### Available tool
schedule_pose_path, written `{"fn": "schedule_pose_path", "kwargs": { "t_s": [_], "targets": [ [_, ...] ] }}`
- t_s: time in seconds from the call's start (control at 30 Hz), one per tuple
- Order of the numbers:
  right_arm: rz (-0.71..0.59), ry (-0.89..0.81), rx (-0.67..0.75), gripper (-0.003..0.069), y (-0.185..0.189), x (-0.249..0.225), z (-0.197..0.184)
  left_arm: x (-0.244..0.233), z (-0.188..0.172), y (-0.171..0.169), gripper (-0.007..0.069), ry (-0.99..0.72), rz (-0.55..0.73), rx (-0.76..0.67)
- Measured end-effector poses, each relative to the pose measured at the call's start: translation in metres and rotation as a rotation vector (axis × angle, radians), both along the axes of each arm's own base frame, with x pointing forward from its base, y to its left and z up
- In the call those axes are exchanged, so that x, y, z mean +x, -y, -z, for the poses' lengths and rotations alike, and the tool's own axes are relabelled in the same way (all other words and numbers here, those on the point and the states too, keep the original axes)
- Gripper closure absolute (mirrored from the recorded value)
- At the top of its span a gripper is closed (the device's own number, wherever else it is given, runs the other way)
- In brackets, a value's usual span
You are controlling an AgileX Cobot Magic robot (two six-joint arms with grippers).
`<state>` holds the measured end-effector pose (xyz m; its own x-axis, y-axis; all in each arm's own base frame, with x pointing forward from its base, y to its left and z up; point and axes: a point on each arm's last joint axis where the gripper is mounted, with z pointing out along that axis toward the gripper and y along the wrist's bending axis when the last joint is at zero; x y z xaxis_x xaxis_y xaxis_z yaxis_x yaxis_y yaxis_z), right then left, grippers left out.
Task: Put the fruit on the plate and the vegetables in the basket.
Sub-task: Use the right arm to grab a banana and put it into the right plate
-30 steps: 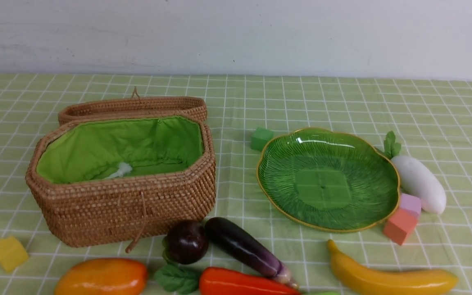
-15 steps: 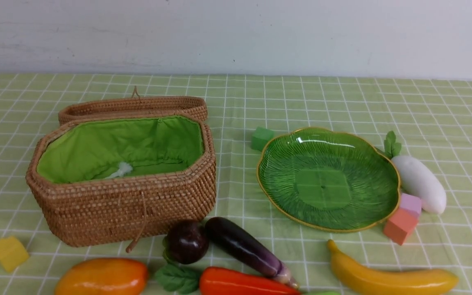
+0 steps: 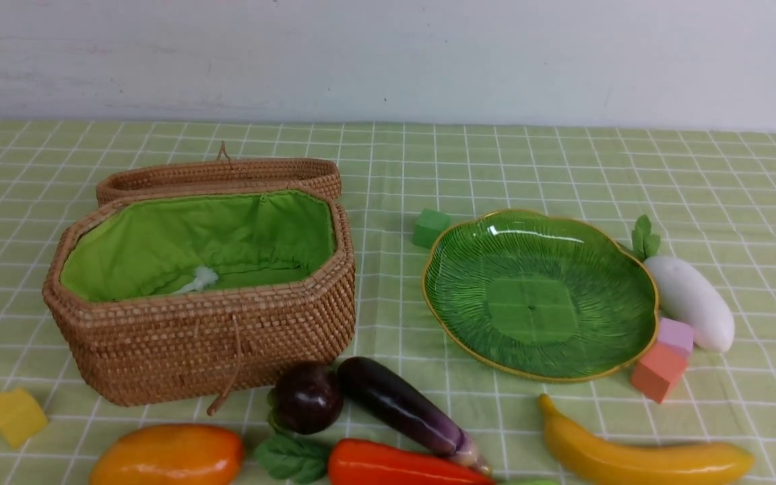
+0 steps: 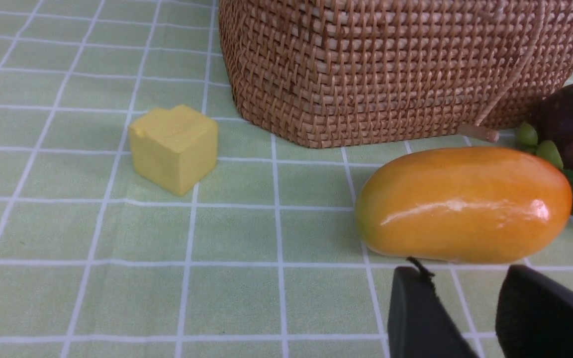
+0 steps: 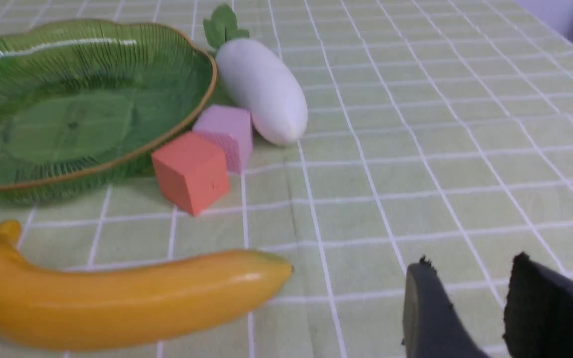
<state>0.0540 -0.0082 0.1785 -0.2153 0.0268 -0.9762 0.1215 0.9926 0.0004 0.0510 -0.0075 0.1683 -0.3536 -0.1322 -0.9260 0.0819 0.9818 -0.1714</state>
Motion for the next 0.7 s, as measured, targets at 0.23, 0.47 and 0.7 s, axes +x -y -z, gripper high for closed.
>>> {"fn": "schedule_pose_path", "kwargs": {
  "t_s": [0.23,0.47,0.7],
  "targets": [
    [-0.064,0.411,0.000,0.0417,-0.006,0.001,-0.037,0.000,0.000,0.000,0.0387,0.000,0.000,0.000],
    [-0.188,0.908,0.099,0.0417,-0.014,-0.018,-0.077,0.000,0.000,0.000,0.0387,0.000,0.000,0.000],
    [-0.243,1.044,0.292,0.0417,-0.014,-0.044,-0.166,0.000,0.000,0.000,0.0387,0.000,0.000,0.000]
  ]
}}
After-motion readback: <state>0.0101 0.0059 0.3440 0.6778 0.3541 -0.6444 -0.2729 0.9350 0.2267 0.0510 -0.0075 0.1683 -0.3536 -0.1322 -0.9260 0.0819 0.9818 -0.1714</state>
